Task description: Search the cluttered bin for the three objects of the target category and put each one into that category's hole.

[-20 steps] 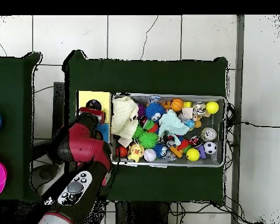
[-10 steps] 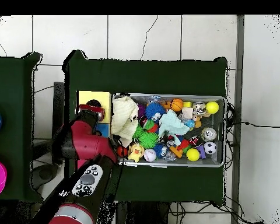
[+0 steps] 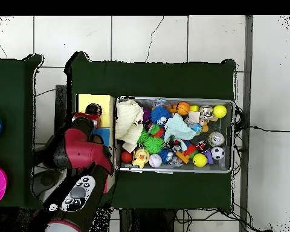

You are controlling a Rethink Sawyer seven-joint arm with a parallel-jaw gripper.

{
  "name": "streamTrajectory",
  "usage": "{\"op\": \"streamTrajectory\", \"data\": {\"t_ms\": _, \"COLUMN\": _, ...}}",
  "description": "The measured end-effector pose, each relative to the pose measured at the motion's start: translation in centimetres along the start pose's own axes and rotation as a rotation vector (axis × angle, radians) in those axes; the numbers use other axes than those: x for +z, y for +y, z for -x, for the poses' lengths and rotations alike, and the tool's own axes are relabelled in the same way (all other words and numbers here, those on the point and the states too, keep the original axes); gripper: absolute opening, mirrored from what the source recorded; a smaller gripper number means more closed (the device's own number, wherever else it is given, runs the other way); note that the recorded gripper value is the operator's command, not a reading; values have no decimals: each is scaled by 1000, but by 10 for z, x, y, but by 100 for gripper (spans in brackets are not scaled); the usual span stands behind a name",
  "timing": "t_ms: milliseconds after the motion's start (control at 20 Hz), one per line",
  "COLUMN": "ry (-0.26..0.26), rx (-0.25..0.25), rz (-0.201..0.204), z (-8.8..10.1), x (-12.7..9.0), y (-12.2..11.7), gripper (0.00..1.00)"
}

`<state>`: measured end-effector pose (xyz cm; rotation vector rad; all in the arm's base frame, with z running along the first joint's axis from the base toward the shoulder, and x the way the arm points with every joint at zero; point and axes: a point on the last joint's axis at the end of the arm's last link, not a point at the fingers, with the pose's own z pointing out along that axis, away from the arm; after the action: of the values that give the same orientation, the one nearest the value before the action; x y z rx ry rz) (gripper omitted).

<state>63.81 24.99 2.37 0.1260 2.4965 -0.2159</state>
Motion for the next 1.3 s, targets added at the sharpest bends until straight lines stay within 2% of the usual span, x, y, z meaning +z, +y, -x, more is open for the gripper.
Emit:
{"op": "streamTrajectory", "data": {"t_ms": 400, "ry": 130, "rx": -51, "rz": -69, "z": 9, "x": -42, "y": -10, "gripper": 0}}
{"op": "streamTrajectory", "data": {"t_ms": 800, "ry": 229, "rx": -40, "rz": -96, "z": 27, "x": -77, "y": -18, "gripper": 0}}
{"op": "streamTrajectory", "data": {"t_ms": 1000, "ry": 252, "rx": -26, "rz": -97, "z": 37, "x": -89, "y": -22, "gripper": 0}}
{"op": "streamTrajectory", "data": {"t_ms": 1300, "ry": 238, "rx": -20, "rz": -93, "z": 47, "x": -97, "y": -24, "gripper": 0}}
